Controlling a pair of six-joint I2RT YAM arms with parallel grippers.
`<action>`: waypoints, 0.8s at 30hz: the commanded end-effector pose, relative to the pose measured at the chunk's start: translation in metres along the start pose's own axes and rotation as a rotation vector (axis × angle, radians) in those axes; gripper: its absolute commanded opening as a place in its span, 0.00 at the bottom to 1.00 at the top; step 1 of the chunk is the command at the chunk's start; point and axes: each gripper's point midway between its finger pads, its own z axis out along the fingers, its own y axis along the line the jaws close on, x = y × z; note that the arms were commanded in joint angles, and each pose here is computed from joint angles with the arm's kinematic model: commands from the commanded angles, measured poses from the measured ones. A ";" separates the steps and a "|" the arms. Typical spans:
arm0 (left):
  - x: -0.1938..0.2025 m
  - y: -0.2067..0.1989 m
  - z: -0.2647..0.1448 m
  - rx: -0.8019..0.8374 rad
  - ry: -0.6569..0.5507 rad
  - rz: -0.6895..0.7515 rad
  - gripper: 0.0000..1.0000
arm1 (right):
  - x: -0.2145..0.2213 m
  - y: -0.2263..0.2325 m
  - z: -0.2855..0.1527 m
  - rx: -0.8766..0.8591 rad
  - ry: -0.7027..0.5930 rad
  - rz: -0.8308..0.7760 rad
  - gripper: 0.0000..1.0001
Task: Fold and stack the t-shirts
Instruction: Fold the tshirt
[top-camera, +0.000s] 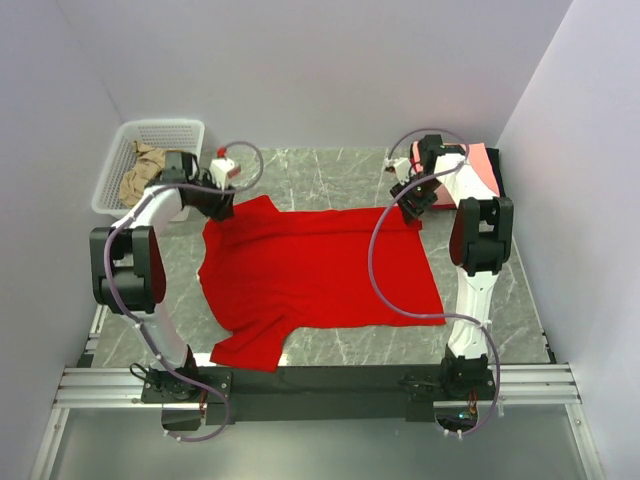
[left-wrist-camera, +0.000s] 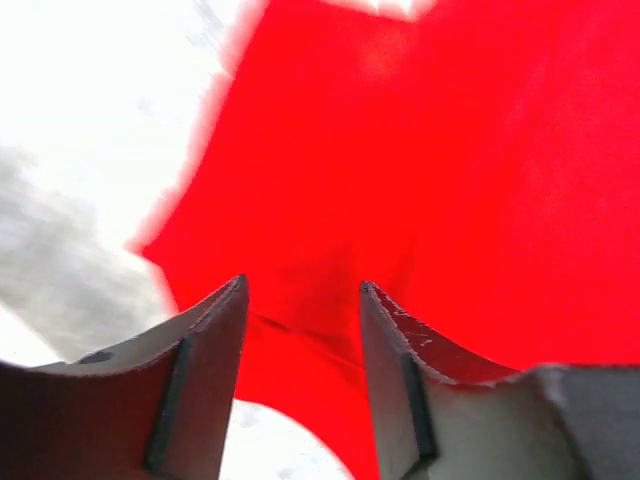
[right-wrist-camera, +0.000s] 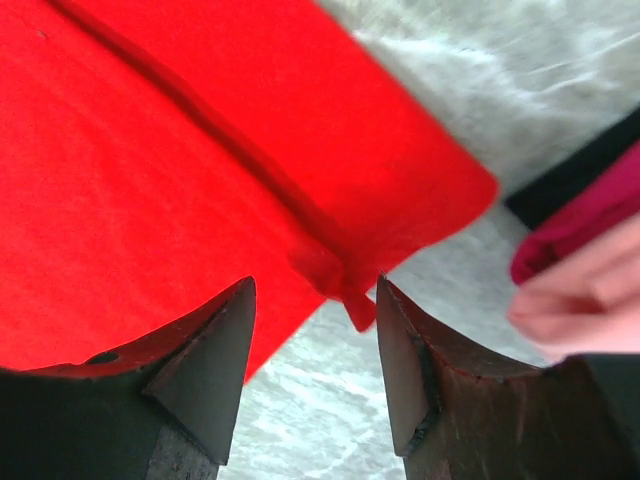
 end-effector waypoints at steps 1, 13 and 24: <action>-0.048 0.009 -0.012 0.007 -0.100 -0.002 0.56 | -0.030 -0.007 -0.047 0.052 -0.107 -0.022 0.58; -0.089 0.042 0.073 -0.067 -0.072 -0.034 0.58 | -0.044 -0.008 -0.024 -0.002 -0.100 0.086 0.48; -0.072 0.027 0.126 -0.067 -0.008 0.003 0.61 | -0.040 -0.010 -0.020 0.010 -0.083 0.089 0.48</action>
